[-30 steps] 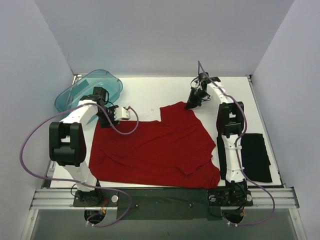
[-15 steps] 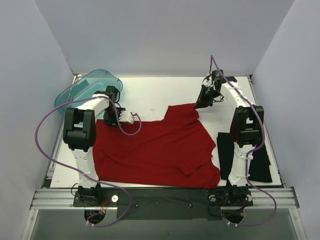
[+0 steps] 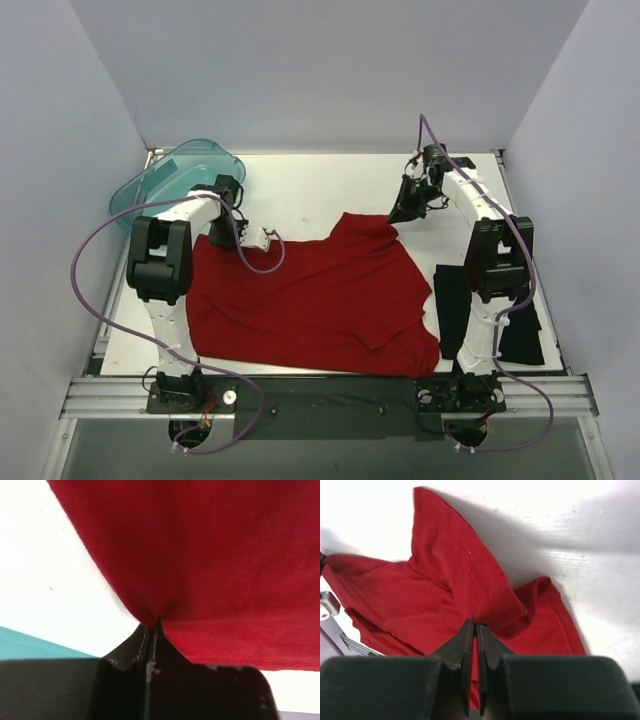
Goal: Fold and stack the t-shirts
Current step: Grap the side of the flattened tshirt furthest away from the robot with both arms, then fold the other side of the tshirt into a rectangle
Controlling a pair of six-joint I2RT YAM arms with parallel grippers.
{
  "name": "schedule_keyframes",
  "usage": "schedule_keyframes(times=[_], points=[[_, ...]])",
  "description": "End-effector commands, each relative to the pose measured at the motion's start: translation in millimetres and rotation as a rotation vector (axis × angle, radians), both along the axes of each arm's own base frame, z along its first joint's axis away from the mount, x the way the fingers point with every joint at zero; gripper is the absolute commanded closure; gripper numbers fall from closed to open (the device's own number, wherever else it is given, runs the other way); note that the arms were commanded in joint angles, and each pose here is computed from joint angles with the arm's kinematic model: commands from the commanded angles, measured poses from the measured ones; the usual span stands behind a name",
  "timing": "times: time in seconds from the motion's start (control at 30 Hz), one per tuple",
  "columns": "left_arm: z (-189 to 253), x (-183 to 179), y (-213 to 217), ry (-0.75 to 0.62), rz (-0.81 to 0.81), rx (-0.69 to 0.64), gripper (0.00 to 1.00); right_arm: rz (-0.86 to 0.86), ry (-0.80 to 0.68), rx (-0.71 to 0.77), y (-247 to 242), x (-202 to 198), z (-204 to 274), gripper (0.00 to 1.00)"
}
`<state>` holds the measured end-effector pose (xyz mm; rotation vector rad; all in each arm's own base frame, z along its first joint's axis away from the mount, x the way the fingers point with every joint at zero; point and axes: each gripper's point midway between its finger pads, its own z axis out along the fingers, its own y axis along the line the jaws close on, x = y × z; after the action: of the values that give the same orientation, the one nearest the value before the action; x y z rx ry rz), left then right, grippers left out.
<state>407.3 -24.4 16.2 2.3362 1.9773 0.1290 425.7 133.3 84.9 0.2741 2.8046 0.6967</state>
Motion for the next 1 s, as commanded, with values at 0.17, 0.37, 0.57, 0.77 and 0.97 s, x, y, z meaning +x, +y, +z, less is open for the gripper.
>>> schedule_keyframes(times=[0.17,0.37,0.57,0.77,0.97], points=[[51,-6,-2,-0.152,0.295,-0.167,1.00,0.053,-0.105,-0.004,-4,-40,63,1.00],[92,-54,-1,-0.205,0.300,-0.185,1.00,0.061,0.102,-0.059,-21,-142,41,1.00],[63,-149,-6,-0.081,0.271,-0.162,1.00,0.017,0.284,-0.081,-24,-241,10,1.00],[36,-154,20,-0.145,0.280,-0.039,1.00,0.004,0.371,-0.110,-18,-290,-18,1.00],[40,-177,20,-0.024,0.204,-0.020,0.79,-0.004,0.457,-0.166,-26,-314,-38,1.00]])
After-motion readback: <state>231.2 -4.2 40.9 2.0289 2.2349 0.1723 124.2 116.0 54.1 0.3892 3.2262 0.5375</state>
